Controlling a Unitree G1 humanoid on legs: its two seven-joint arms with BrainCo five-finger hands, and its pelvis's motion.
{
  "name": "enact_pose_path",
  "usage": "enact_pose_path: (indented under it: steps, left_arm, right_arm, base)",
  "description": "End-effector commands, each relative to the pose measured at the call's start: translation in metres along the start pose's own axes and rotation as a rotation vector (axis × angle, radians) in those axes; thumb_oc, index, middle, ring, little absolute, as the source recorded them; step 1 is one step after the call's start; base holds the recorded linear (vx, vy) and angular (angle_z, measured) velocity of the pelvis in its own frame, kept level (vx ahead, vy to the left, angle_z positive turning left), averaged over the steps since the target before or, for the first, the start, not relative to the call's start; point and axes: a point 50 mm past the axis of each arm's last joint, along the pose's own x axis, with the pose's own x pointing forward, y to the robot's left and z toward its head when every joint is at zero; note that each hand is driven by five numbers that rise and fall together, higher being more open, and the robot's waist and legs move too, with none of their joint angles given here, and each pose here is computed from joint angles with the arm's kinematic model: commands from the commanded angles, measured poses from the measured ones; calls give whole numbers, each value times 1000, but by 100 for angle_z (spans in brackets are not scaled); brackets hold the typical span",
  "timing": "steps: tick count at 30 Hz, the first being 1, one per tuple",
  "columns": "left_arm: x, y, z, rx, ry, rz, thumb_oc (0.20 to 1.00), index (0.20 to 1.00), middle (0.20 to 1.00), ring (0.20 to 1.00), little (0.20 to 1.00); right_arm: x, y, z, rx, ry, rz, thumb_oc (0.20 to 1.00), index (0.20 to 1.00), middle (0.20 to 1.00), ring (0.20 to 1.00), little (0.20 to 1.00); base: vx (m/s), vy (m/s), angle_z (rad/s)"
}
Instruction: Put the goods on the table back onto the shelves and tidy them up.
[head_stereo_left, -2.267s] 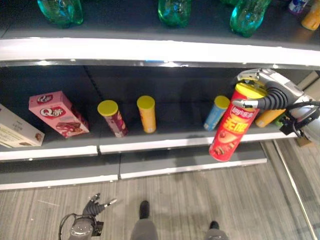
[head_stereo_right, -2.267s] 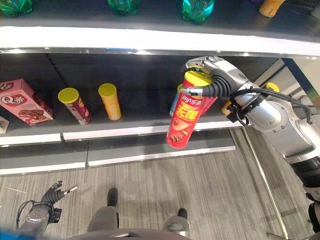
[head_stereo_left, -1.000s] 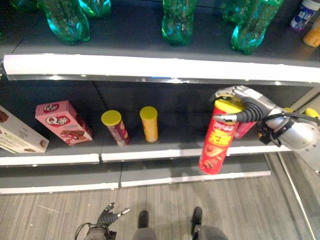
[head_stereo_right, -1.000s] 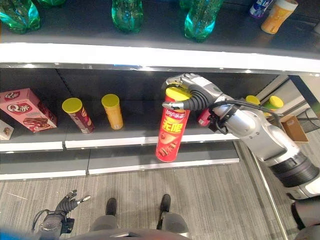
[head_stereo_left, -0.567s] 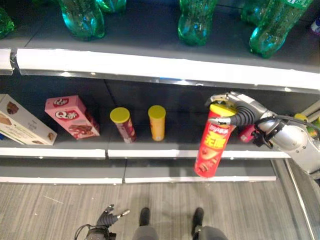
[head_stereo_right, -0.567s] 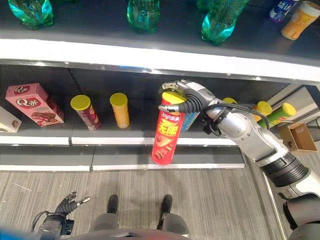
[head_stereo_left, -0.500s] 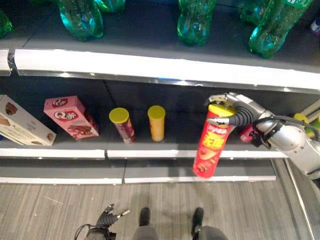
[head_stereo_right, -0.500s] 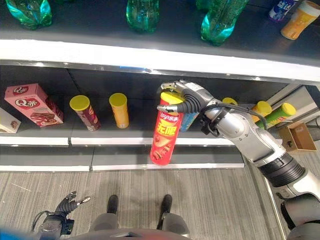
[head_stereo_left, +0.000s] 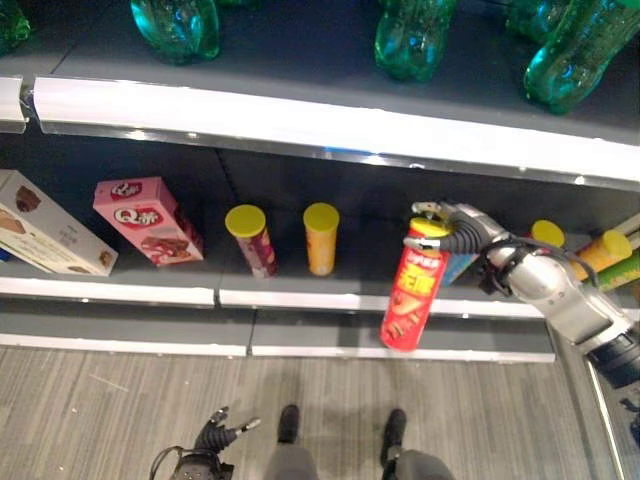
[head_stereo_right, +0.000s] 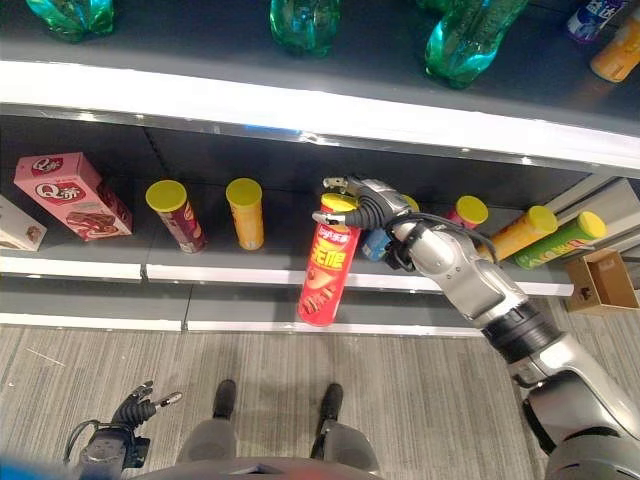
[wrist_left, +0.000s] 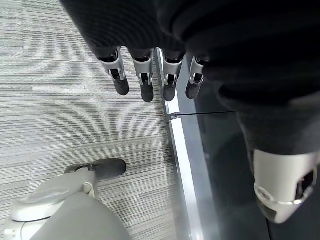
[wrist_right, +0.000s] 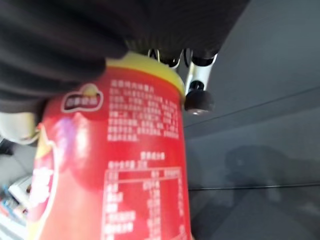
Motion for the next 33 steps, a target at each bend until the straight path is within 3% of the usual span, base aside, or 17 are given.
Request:
enact_pose_path:
  steps: [1, 11, 33]
  left_arm:
    - [8, 10, 19, 56, -51, 26, 1000, 1000, 1000, 1000, 1000]
    - [9, 7, 21, 43, -50, 32, 1000, 1000, 1000, 1000, 1000]
    - [12, -9, 37, 48, -102, 22, 1000, 1000, 1000, 1000, 1000]
  right_arm:
    - [18, -41, 22, -149, -98, -143, 200, 200, 200, 200, 200]
    - [25, -47, 11, -284, -14, -265, 200, 200, 200, 200, 200]
    - [28, -34, 14, -328, 8, -529, 200, 200, 200, 200, 200]
  base:
    - [0, 0, 0]
    - [-11, -3, 1]
    - [-10, -1, 2]
